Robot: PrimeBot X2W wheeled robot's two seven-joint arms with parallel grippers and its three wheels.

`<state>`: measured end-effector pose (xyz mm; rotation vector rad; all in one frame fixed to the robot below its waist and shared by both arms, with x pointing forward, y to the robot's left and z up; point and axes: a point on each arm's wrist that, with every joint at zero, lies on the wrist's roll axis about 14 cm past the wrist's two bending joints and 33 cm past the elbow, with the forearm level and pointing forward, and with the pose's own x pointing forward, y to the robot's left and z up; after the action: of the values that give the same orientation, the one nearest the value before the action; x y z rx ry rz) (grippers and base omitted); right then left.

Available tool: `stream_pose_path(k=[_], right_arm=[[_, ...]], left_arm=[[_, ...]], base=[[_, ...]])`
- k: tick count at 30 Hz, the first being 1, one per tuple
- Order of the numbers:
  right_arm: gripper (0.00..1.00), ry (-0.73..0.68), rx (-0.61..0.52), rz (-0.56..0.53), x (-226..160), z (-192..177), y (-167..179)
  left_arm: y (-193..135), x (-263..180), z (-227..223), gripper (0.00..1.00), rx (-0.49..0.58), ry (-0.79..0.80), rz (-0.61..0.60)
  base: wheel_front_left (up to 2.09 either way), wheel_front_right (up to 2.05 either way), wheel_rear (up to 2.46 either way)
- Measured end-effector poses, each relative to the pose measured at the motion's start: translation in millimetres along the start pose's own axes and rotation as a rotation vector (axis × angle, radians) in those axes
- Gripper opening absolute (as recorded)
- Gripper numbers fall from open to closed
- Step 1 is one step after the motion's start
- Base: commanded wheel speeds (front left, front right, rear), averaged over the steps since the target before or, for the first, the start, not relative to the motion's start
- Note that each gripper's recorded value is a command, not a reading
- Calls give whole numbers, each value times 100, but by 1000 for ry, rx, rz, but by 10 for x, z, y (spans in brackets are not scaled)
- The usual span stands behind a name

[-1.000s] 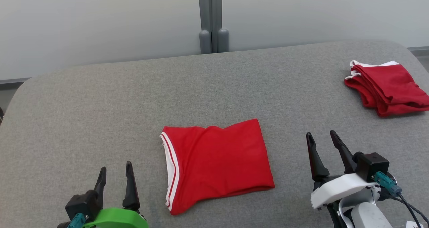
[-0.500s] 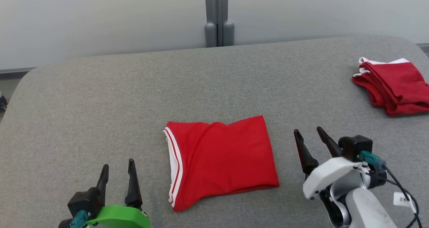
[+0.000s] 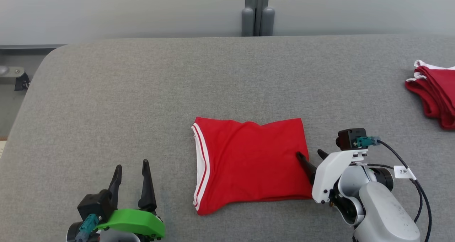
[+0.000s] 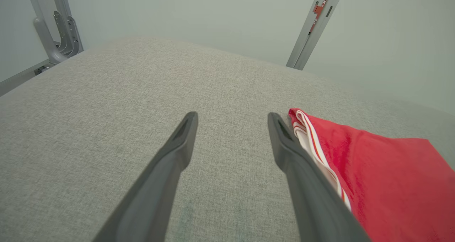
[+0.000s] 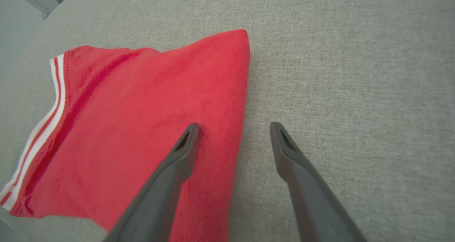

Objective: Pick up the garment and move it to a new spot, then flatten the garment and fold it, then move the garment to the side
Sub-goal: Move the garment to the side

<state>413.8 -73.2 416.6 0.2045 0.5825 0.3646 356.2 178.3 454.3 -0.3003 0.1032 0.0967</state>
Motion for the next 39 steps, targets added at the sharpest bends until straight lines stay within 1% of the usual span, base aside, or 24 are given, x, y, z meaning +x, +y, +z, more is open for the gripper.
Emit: stream_pose_path(k=[6, 7, 8, 9, 10, 12, 13, 17, 20, 25, 29, 33, 35, 39], right_arm=[[100, 100, -9, 7, 168, -169, -13], [93, 113, -11, 10, 193, -194, -4], [74, 126, -11, 11, 211, -213, 1], [44, 135, -11, 16, 234, -220, 14], [39, 142, -15, 21, 255, -221, 29], [9, 148, -15, 29, 282, -206, 50], [0, 148, -14, 32, 288, -197, 57], [0, 109, -16, 30, 288, -87, 21], [0, 55, -11, 3, 245, 63, -116], [0, -19, -5, -90, 42, 208, -547], [0, -75, 19, -189, -219, 292, -957], [0, -126, 50, -289, -525, 338, -1334], [0, -146, 69, -335, -674, 327, -1484], [0, -169, 95, -398, -892, 275, -1666]], left_arm=[[124, -13, -30, 100, 3, 8, 39], [138, -13, -37, 100, 6, 10, 42], [147, -12, -41, 100, 6, 11, 45], [156, -8, -49, 100, 5, 13, 49], [155, -1, -58, 100, 4, 16, 49], [127, 21, -72, 100, 3, 20, 40], [102, 43, -69, 100, 6, 19, 31], [2, 150, -47, 100, 11, 12, -3], [-118, 220, -72, 100, 5, 19, -42], [-372, 373, -82, 100, 8, 19, -120], [-618, 480, -143, 100, 17, 36, -196], [-938, 580, -211, 100, 20, 57, -288], [-1084, 616, -262, 100, 26, 73, -333], [-1355, 648, -375, 100, 35, 107, -413]], base=[[0, 0, 0], [0, 0, 0], [0, 0, 0], [0, 0, 0], [0, 0, 0], [0, 0, 0], [0, 0, 0], [0, 0, 0], [0, 0, 0], [0, 0, 0], [0, 0, 0], [0, 0, 0], [0, 0, 0], [0, 0, 0]])
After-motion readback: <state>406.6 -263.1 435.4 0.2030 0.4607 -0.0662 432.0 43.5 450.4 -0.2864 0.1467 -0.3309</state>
